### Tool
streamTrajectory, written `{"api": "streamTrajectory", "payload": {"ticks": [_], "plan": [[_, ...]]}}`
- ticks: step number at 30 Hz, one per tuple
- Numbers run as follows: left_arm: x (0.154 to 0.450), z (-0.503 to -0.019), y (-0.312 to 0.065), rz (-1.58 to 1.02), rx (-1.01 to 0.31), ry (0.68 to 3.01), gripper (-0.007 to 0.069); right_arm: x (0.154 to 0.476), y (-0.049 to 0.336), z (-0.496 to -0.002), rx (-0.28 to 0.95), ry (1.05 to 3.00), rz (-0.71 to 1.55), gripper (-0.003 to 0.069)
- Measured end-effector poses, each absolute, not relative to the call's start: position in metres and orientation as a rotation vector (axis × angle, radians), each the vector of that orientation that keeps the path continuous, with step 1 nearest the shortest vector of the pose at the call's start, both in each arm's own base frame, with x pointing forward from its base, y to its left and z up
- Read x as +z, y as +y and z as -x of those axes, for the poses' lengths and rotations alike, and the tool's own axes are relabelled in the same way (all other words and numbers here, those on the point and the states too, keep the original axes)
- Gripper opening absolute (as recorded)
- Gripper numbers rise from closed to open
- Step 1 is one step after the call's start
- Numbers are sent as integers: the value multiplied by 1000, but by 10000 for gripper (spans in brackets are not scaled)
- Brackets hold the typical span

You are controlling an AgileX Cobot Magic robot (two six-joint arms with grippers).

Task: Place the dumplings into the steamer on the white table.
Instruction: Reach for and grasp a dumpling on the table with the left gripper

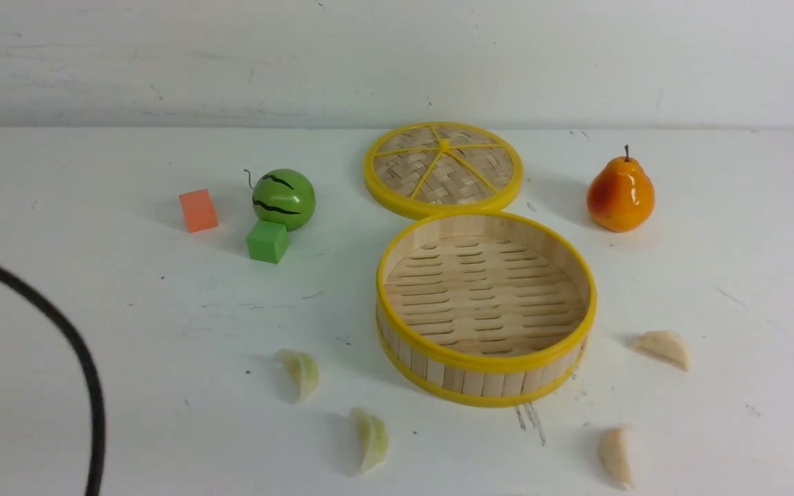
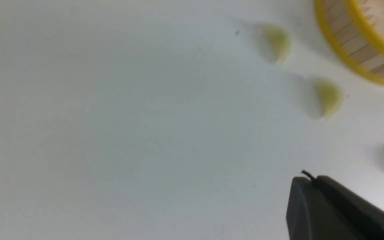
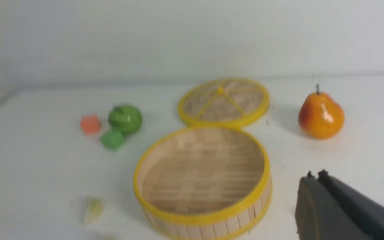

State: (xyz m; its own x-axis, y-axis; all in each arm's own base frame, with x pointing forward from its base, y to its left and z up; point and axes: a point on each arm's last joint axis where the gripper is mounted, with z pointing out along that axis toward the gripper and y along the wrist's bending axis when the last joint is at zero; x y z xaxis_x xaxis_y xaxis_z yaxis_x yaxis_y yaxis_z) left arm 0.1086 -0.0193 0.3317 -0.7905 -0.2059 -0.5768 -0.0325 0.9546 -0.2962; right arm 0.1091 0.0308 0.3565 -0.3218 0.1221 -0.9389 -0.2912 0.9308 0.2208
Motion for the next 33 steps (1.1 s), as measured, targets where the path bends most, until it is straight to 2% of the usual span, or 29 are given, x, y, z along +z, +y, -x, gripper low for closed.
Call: {"api": "streamTrajectory", "payload": {"ticks": [7, 10, 13, 19, 22, 25, 26, 29, 32, 33], "plan": [[336, -144, -46, -185, -262, 2665, -14, 349, 61, -154, 508, 2173, 468, -20], [335, -162, -69, -350, -163, 2727, -14, 336, 81, -165, 539, 2352, 665, -19], [338, -181, -86, -373, -107, 2738, -14, 327, 91, -169, 551, 2459, 754, -15], [341, -222, -114, -345, -97, 2757, 4, 321, 93, -167, 552, 2519, 797, -14], [333, -252, -134, -331, -129, 2760, 88, 323, 93, -167, 550, 2520, 802, -14], [313, -279, -151, -324, -154, 2770, 237, 323, 93, -167, 547, 2519, 803, -14], [309, -282, -152, -321, -153, 2777, 248, 323, 93, -167, 547, 2519, 803, -14], [278, -305, -165, -231, -167, 2799, 440, 323, 93, -167, 547, 2520, 804, -12], [254, -319, -171, -124, -157, 2813, 553, 323, 93, -167, 547, 2521, 804, -10], [247, -323, -173, -95, -154, 2816, 570, 323, 93, -167, 547, 2521, 804, -11]]}}
